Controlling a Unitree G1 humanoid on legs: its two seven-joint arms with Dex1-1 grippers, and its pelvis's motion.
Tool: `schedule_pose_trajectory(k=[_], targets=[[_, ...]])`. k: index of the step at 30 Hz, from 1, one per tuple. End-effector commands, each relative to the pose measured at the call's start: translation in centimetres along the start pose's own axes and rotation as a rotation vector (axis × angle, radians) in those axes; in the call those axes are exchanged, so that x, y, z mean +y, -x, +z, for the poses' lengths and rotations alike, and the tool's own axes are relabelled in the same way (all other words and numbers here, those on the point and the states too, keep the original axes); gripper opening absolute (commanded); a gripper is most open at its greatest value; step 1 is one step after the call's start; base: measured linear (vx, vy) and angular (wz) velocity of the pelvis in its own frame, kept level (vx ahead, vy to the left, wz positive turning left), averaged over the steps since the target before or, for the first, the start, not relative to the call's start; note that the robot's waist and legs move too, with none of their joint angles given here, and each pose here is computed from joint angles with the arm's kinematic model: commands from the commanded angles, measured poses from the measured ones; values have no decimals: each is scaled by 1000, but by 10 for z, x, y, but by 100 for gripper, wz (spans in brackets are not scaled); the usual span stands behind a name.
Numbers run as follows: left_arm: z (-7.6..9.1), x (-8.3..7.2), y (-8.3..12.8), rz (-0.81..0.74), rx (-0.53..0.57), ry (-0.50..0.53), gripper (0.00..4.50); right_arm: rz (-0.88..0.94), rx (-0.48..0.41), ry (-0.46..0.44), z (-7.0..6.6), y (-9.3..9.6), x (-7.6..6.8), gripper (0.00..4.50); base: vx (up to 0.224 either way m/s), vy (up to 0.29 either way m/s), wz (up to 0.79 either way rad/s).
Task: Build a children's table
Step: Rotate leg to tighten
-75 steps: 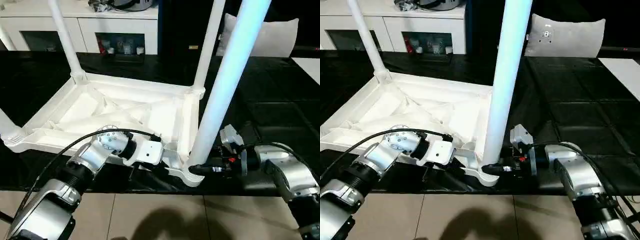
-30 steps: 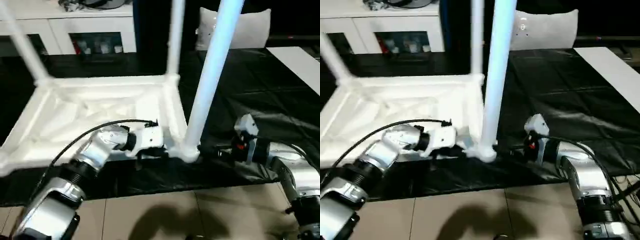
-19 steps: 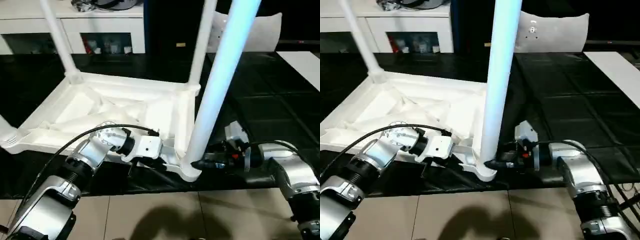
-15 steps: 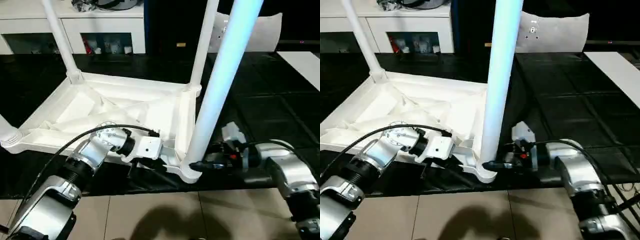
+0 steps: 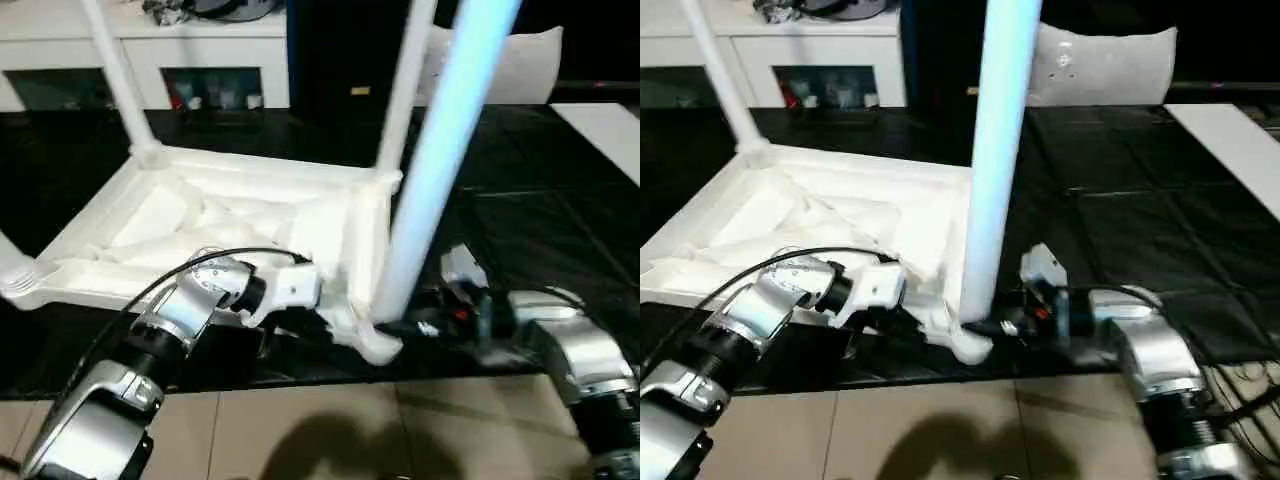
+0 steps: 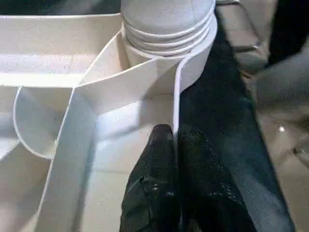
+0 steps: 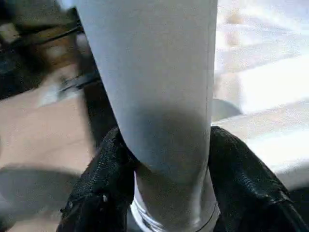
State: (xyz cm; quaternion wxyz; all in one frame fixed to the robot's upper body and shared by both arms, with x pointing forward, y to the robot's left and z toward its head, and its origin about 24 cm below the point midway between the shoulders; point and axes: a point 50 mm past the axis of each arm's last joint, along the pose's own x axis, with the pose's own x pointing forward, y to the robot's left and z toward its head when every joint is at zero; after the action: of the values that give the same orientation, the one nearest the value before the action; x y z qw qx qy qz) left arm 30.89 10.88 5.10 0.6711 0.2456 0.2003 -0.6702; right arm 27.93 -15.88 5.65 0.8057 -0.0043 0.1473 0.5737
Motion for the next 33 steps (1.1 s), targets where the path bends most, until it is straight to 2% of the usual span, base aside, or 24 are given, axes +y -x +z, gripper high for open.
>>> schedule_pose_trajectory(k=[1,2,3,6,7,8,10,11,12,14,18,20,23,24,25,27,30,31,33], targets=[[15,-10,-31,-10,-84,43,0,-111,24,-64,-6,-19,-4,193,0,0,0],[22,-5,-38,72,-94,83,0,-228,7,-125,-5,-34,-11,193,0,0,0],[23,-5,-39,82,-94,88,0,-242,6,-133,-5,-36,-12,193,-52,8,-11],[36,2,-52,229,-60,143,0,-482,-43,-277,0,-67,-25,193,-61,18,-16],[38,4,-55,253,-49,139,0,-514,-60,-301,1,-71,-28,193,-56,27,-16],[38,4,-55,253,-49,139,0,-514,-60,-301,1,-71,-28,193,-56,27,-16],[48,8,-62,340,-47,148,0,-519,-79,-263,7,-87,-26,193,0,0,0],[50,9,-63,354,-50,154,0,-513,-83,-252,8,-89,-25,228,0,0,0],[51,10,-64,373,-53,155,0,-528,-80,-243,8,-91,-26,228,0,0,0],[52,12,-65,391,-55,149,0,-547,-76,-231,8,-92,-26,266,0,0,0],[43,15,-58,428,-9,140,0,-541,-96,-183,6,-77,-30,278,0,0,0],[38,16,-55,432,4,136,0,-535,-99,-165,4,-68,-31,309,0,0,0],[26,16,-47,421,38,103,0,-480,-121,-109,2,-43,-32,319,0,0,0],[25,16,-46,419,40,101,0,-475,-122,-107,2,-41,-32,339,0,0,0],[14,15,-39,385,66,71,0,-421,-129,-57,3,-18,-32,339,0,0,0],[12,14,-37,369,70,60,0,-401,-130,-50,3,-12,-31,368,0,0,0],[6,12,-32,333,84,37,0,-368,-121,-26,4,1,-30,386,0,0,0],[1,9,-27,272,97,11,0,-336,-102,2,5,14,-31,398,0,0,0],[-1,5,-24,197,94,-35,0,-320,-82,28,6,24,-32,417,0,0,0]])
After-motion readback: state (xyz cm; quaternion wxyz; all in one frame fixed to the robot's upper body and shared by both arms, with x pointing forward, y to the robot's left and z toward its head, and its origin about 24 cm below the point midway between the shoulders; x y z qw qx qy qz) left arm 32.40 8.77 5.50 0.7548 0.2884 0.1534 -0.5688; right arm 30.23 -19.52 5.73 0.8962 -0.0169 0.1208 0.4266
